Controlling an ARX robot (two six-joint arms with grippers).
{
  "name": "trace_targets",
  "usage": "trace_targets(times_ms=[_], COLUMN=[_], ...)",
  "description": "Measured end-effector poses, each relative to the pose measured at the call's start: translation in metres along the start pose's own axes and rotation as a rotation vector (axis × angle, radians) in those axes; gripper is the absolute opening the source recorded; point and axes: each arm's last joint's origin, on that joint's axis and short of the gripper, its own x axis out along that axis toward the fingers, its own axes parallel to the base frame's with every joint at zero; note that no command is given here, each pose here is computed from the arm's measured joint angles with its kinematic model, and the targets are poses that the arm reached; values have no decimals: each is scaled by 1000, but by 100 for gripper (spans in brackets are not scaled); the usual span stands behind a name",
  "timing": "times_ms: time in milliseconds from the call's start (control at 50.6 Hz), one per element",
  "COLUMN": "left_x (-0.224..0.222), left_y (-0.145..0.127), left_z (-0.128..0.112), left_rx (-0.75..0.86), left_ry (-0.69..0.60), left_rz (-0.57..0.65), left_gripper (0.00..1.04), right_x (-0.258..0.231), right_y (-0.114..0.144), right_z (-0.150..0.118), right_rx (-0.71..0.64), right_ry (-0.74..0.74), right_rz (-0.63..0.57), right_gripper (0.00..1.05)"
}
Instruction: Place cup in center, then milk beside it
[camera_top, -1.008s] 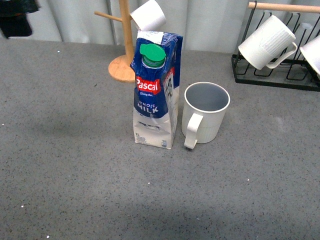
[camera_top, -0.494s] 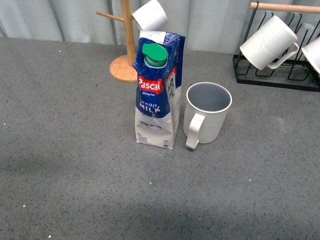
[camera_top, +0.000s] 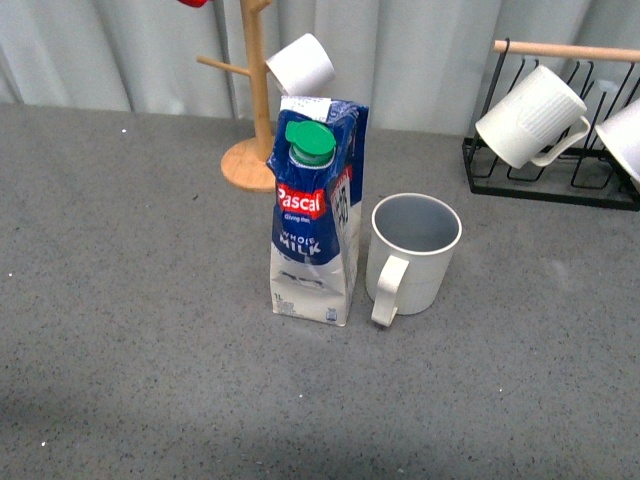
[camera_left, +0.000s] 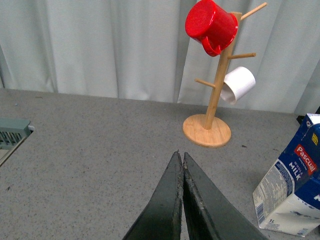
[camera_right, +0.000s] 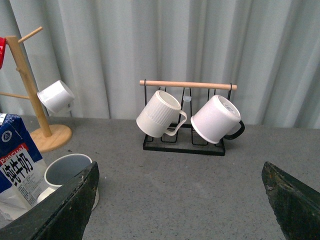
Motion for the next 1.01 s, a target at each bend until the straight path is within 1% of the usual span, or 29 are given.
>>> trace_targets(times_ms=[138,356,1008], left_x=[-13,-26,-47], left_y=[0,0,0], left_z=[0,7,10], left_rx=[0,0,0], left_ry=[0,-23,-34], left_rz=[0,0,0], left_gripper=[4,4,4], right_x=[0,0,0], right_y=[0,0,0], right_z=[0,0,0], right_rx=[0,0,0], right_ry=[0,0,0], right_rz=[0,0,0], right_gripper=[95,95,95])
